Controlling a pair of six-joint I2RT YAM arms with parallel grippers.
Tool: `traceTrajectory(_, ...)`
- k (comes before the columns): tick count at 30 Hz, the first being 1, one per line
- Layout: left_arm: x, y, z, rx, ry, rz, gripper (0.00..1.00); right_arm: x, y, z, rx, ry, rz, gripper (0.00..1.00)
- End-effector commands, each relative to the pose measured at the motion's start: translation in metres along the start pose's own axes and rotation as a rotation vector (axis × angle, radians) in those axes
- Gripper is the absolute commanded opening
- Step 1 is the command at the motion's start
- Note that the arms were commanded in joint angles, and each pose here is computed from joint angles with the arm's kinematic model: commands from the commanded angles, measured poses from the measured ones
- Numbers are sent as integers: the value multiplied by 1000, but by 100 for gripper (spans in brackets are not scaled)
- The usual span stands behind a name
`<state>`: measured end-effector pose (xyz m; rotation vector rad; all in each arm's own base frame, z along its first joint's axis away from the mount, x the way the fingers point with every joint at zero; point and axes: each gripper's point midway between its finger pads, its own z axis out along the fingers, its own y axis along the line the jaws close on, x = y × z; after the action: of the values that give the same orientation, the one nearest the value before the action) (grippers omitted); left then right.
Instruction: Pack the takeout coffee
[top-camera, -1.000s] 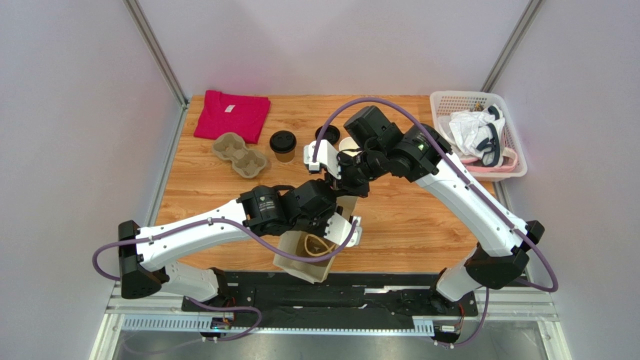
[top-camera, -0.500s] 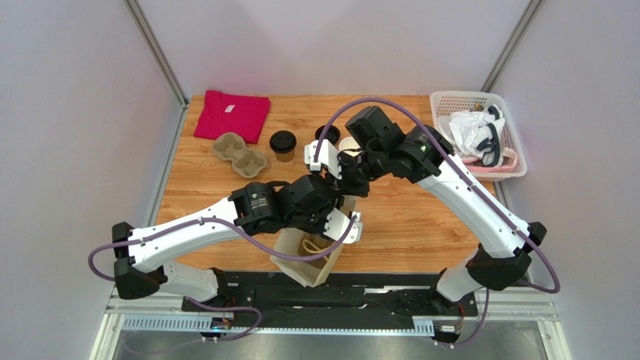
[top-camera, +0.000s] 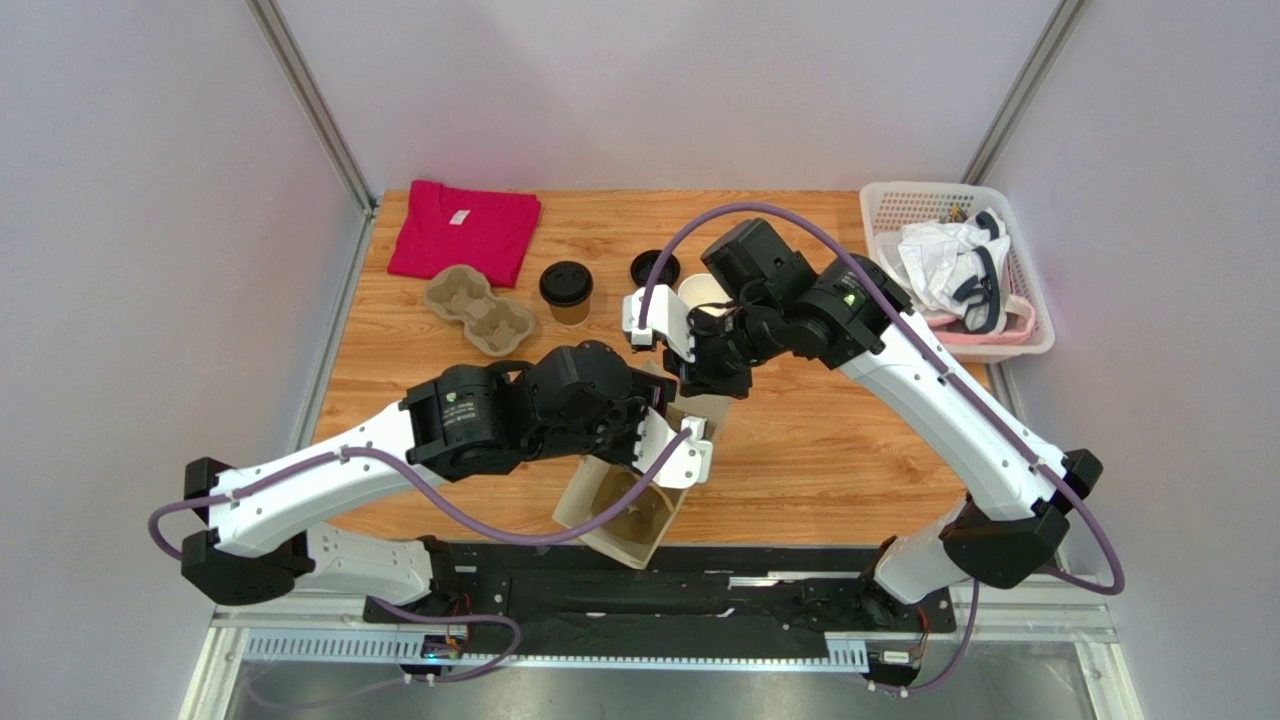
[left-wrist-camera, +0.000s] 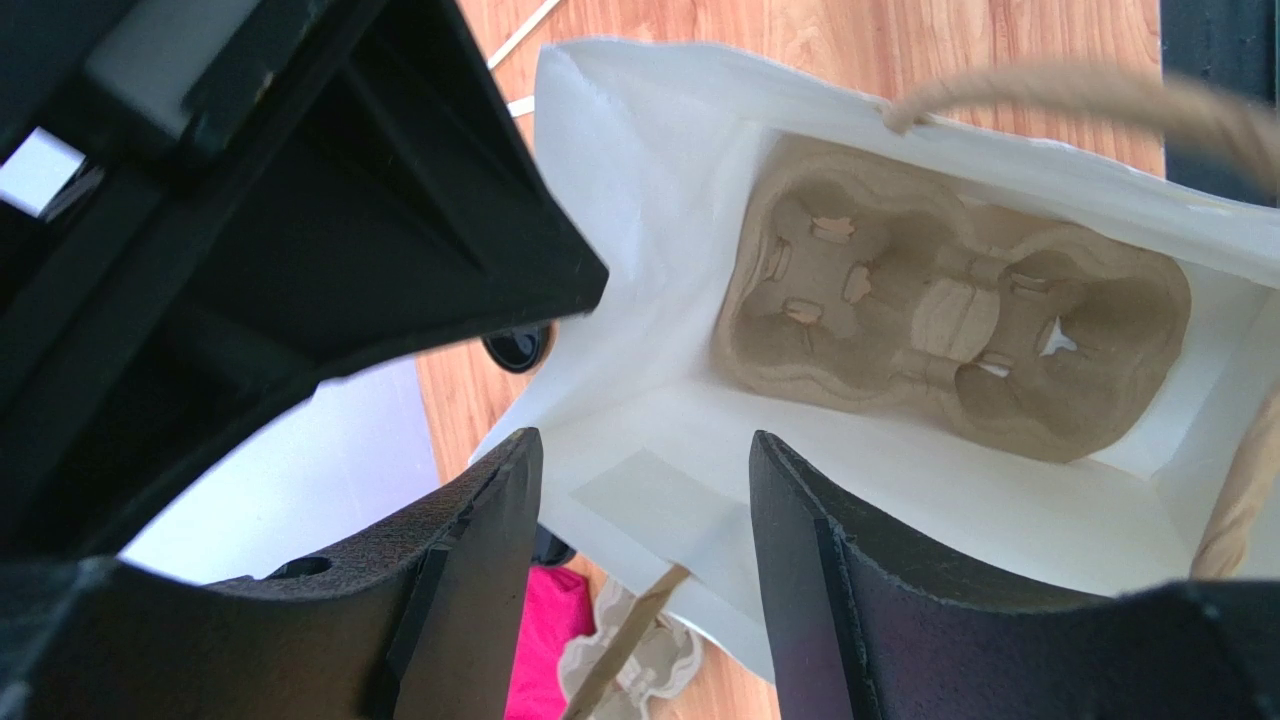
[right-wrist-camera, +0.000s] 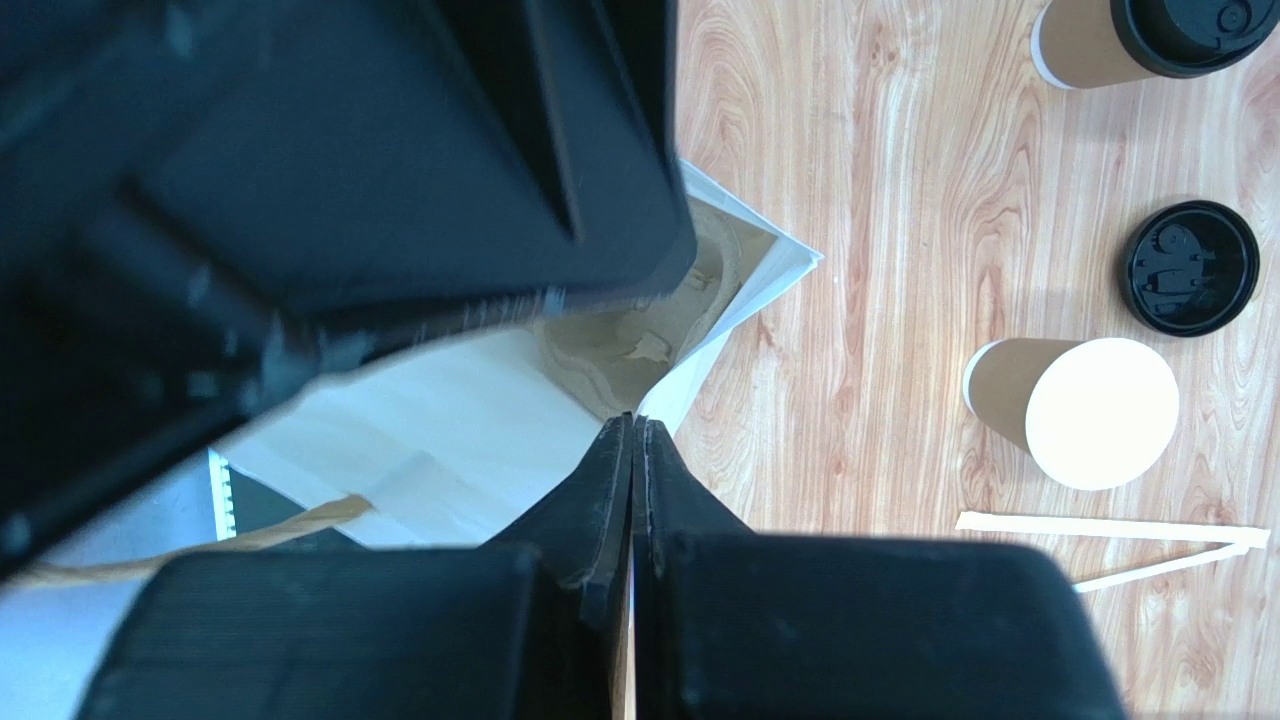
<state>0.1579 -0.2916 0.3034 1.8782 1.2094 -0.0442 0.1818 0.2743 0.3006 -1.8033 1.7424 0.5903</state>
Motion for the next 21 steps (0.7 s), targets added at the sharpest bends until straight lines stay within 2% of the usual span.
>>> traceTrajectory(1, -11, 14, -26, -56, -75, -18, 63, 7, 9, -16, 12, -2, -25, 0)
traceTrajectory(12, -35, 46, -77, -196, -244, -73, 65, 17, 1, -16, 52, 9, -8, 0)
traceTrajectory(18, -47, 80, -117, -318, -362, -206, 69, 25, 0, -15, 69, 22, -3, 0)
traceTrajectory(21, -35, 99, -131, -360, -360, -349, 72, 29, -5, -20, 91, 29, -4, 0)
